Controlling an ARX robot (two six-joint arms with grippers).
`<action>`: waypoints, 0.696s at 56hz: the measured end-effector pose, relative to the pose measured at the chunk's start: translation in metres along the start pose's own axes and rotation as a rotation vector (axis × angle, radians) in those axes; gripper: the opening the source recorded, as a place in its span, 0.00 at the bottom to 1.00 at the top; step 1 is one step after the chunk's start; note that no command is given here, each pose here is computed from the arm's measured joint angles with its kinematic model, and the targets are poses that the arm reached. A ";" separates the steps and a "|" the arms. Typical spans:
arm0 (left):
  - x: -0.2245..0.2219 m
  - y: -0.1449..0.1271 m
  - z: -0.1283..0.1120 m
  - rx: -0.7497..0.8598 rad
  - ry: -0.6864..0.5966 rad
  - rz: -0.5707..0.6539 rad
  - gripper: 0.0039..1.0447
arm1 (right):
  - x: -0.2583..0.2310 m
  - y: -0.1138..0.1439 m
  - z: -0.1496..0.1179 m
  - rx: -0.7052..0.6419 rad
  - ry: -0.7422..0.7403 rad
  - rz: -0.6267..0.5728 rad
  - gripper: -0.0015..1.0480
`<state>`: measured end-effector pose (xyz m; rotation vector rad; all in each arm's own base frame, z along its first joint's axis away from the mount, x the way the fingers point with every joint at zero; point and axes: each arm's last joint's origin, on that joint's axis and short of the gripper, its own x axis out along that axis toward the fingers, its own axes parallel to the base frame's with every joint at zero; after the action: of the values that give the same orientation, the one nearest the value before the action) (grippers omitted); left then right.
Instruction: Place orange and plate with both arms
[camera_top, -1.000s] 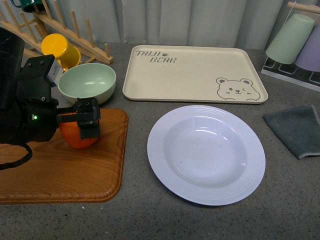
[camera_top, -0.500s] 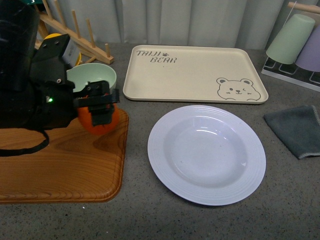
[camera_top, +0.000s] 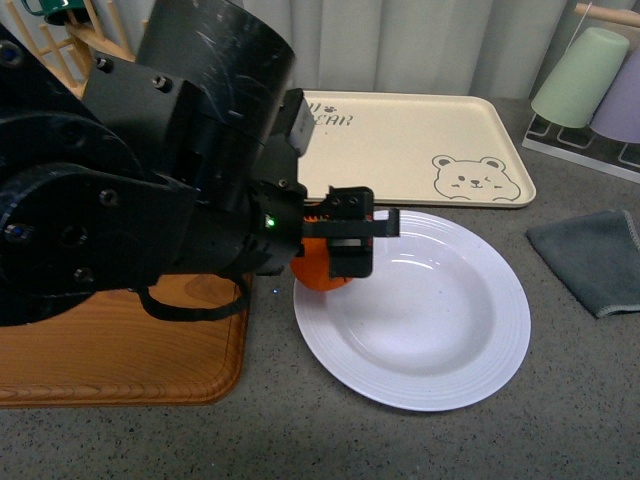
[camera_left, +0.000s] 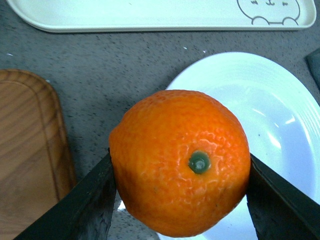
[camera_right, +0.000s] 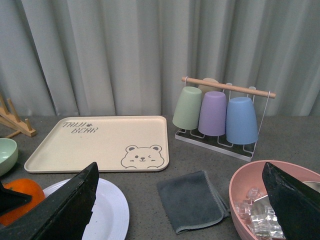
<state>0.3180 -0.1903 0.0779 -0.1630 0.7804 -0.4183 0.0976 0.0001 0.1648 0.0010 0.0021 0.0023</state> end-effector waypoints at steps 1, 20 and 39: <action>0.001 -0.003 -0.001 0.001 0.004 -0.008 0.62 | 0.000 0.000 0.000 0.000 0.000 0.000 0.91; 0.013 -0.021 -0.013 0.015 0.056 -0.047 0.62 | 0.000 0.000 0.000 0.000 0.000 0.000 0.91; 0.018 -0.021 -0.016 -0.001 0.062 -0.046 0.62 | 0.000 0.000 0.000 0.000 0.000 0.000 0.91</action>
<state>0.3113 -0.2171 0.0614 -0.1695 0.8391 -0.4688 0.0976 0.0001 0.1648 0.0010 0.0021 0.0023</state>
